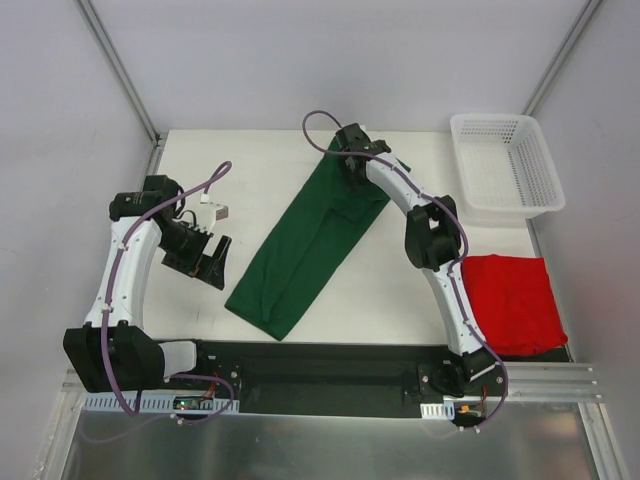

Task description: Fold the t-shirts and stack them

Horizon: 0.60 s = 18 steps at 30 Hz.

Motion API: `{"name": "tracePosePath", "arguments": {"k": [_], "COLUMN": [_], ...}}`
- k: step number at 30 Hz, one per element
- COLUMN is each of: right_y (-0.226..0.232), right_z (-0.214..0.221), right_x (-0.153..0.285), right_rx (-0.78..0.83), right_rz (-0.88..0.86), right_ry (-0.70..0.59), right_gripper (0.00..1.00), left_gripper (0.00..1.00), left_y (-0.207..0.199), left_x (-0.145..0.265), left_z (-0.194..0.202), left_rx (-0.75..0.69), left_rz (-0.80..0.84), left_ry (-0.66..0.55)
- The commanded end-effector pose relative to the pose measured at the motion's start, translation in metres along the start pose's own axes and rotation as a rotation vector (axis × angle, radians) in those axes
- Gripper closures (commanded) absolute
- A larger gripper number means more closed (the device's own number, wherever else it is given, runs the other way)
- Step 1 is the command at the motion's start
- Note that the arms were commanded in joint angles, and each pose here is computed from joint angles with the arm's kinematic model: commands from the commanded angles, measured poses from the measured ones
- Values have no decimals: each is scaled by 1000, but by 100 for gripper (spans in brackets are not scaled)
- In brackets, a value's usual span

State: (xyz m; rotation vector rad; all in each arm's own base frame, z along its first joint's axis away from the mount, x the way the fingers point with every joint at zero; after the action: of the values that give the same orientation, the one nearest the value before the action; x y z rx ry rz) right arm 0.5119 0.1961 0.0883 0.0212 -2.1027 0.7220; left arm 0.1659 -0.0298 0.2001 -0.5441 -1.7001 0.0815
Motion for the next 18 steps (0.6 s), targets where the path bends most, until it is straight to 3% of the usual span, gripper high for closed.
{"name": "tracePosePath", "arguments": {"k": [1,3,4,6,7,10,12,16,18], "right_y": [-42,-40,-21,4,25,76,108,154,180], "right_z": [-80,-83,-84,-65,-62,-29,1,34,52], "right_x": [75,95,107,117,145,173,185,200,198], "right_rx": [-188,-249,-324,-383,-404,-350,-258,-47,23], "right_rz": [-3,-133,-312,-497,-706,-950,-987,-927,-888], "right_ry": [-305,-327,-325,-236,-217,-89,-1,16,90], "right_gripper": [4,4,4,4,4,4,4,4,4], "left_gripper": [1,1,1,1,1,1,1,1,1], "left_y": [-16,-17,-17,-17,-18,-18,-18,-18,-19], "left_x": [13,13,13,13,12,12,11,10,9], "left_z": [14,15,14,14,13,10,8,7,8], "left_rx": [25,27,29,28,31,32,30,25,23], "left_rz": [46,50,54,56,64,73,80,86,90], "left_ry": [16,14,11,13,16,15,16,14,15]}}
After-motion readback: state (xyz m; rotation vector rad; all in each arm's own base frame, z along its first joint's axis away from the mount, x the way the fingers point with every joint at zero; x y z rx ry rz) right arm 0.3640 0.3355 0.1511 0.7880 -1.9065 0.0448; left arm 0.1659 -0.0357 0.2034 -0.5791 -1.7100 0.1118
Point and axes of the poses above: each gripper's point midway between its finger pads, its own x axis back along the fingers, its own y axis along the line the jaws close on, z = x × y, the point moved 3 cm from there along x, back along the fingers, and after that the axes turned 8 degrees about x, right-handed, at the moved point
